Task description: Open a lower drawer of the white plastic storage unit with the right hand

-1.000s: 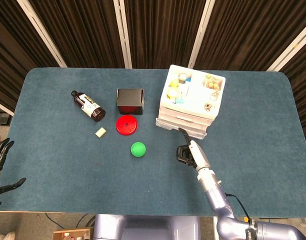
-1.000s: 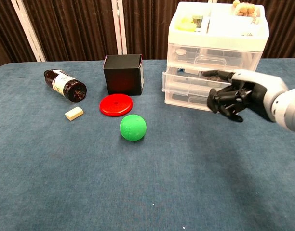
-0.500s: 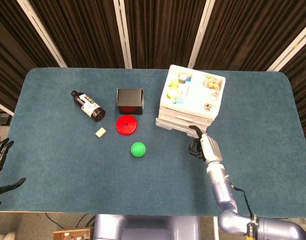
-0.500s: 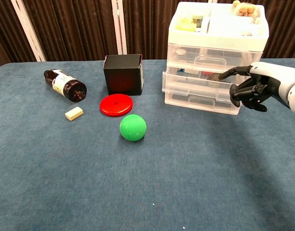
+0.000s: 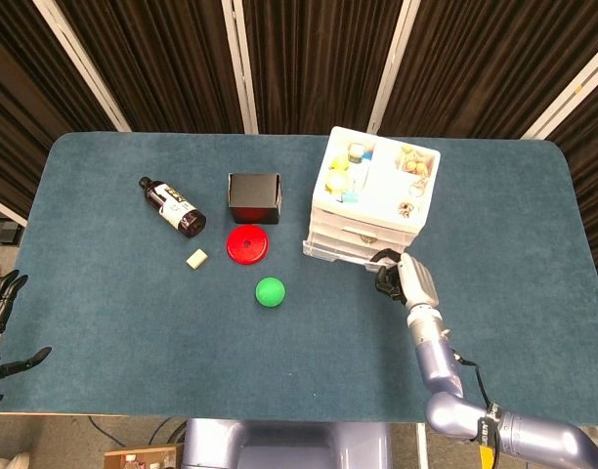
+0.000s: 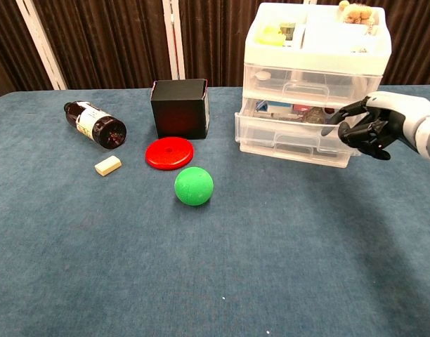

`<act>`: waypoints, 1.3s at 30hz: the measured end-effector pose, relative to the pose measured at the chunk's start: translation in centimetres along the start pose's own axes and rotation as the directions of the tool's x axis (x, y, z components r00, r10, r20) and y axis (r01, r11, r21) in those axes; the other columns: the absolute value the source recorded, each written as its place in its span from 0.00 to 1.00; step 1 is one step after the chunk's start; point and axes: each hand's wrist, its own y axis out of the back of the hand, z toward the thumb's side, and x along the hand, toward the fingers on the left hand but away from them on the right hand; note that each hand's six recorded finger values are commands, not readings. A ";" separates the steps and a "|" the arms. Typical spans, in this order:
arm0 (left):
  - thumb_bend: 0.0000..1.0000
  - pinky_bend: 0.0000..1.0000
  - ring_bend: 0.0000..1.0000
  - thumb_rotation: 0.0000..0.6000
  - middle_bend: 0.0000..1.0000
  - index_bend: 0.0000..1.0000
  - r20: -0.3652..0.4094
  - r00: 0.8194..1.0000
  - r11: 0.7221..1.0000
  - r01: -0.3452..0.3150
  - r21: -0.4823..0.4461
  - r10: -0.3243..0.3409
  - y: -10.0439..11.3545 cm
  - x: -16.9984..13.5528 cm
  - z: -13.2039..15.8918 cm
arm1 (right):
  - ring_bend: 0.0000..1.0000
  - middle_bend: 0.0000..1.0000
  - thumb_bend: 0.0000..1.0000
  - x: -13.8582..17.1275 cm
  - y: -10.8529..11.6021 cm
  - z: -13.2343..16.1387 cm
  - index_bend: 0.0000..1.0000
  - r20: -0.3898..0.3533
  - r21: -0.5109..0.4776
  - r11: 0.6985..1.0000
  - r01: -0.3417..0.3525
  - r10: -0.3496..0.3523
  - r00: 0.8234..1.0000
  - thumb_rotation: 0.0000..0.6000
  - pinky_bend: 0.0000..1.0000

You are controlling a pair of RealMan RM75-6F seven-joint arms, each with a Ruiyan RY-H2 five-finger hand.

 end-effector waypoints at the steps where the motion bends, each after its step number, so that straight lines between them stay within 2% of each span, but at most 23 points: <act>1: 0.04 0.03 0.00 1.00 0.00 0.00 0.000 1.000 1.000 0.000 0.000 0.000 0.0 0.0 0.0 | 0.80 0.76 0.75 0.1 -0.1 0.0 0.48 -0.002 0.001 1.000 -0.003 0.003 1.000 1.00 0.86; 17: 0.04 0.03 0.00 1.00 0.00 0.00 0.005 1.000 1.000 0.001 -0.001 -0.001 0.0 -0.1 0.2 | 0.80 0.76 0.75 2.7 -1.2 -1.1 0.47 -0.022 0.023 0.999 -0.042 0.043 0.999 1.00 0.86; 19: 0.04 0.03 0.00 1.00 0.00 0.00 0.006 1.000 1.000 0.000 0.000 0.000 -0.1 -0.1 0.2 | 0.80 0.76 0.74 2.9 -1.2 -1.2 0.38 -0.028 0.025 0.999 -0.042 0.043 0.999 1.00 0.86; 22: 0.04 0.03 0.00 1.00 0.00 0.00 0.006 1.000 1.000 -0.001 0.001 0.001 -0.1 -0.1 0.2 | 0.80 0.76 0.65 3.2 -1.3 -1.2 0.12 -0.037 0.026 0.999 -0.044 0.045 0.998 1.00 0.86; 25: 0.04 0.03 0.00 1.00 0.00 0.00 0.007 1.000 1.000 -0.003 0.002 0.003 0.0 -0.1 0.2 | 0.80 0.76 0.59 3.4 -1.3 -1.1 0.01 -0.045 0.023 0.998 -0.050 0.051 0.998 1.00 0.86; 35: 0.04 0.03 0.00 1.00 0.00 0.00 0.003 1.000 1.000 -0.008 0.001 0.008 0.1 -0.2 0.1 | 0.78 0.74 0.52 4.8 -0.8 -0.4 0.00 -0.095 0.030 0.998 -0.048 0.050 0.994 1.00 0.86; 39: 0.04 0.03 0.00 1.00 0.00 0.00 0.002 1.000 1.000 -0.012 0.003 0.012 0.2 -0.3 0.0 | 0.75 0.71 0.51 6.4 0.1 0.4 0.00 -0.145 0.071 0.997 -0.021 0.032 0.989 1.00 0.85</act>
